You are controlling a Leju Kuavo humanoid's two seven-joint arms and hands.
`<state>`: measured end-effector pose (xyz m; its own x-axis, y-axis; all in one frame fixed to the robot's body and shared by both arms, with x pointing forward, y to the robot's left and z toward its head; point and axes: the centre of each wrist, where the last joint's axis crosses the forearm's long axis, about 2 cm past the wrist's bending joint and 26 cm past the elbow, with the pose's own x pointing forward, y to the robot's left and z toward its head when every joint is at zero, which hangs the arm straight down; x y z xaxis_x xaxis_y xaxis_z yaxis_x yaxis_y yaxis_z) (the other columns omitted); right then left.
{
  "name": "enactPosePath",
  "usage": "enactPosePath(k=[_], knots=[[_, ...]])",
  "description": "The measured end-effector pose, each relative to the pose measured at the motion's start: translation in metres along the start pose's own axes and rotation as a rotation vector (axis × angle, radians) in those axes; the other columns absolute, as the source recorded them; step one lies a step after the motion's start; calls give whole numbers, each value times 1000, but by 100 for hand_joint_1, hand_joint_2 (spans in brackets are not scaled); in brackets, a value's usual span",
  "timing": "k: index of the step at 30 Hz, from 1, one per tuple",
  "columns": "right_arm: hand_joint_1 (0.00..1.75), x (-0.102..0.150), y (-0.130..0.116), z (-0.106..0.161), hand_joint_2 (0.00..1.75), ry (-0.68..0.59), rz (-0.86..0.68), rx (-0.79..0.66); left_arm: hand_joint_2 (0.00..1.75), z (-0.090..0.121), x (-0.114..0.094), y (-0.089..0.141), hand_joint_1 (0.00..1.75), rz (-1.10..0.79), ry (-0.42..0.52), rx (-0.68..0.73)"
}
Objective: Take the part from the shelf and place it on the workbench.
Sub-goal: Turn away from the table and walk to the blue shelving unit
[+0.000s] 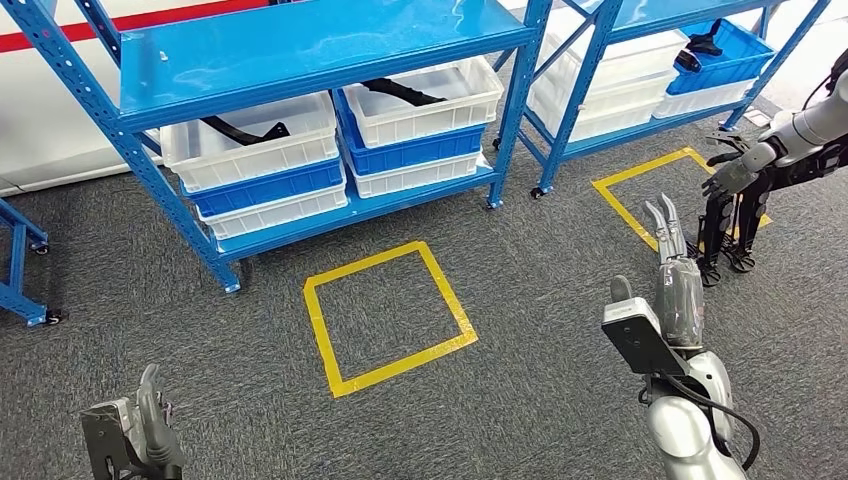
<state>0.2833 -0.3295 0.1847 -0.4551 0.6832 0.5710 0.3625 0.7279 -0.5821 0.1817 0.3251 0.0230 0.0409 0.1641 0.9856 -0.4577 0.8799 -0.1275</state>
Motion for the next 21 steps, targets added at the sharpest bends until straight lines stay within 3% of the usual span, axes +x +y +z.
enactPosePath(k=[21], knots=[[0, 0, 0, 1, 0, 4, -3, 1, 0, -1, 0, -1, 0, 1, -2, -1]])
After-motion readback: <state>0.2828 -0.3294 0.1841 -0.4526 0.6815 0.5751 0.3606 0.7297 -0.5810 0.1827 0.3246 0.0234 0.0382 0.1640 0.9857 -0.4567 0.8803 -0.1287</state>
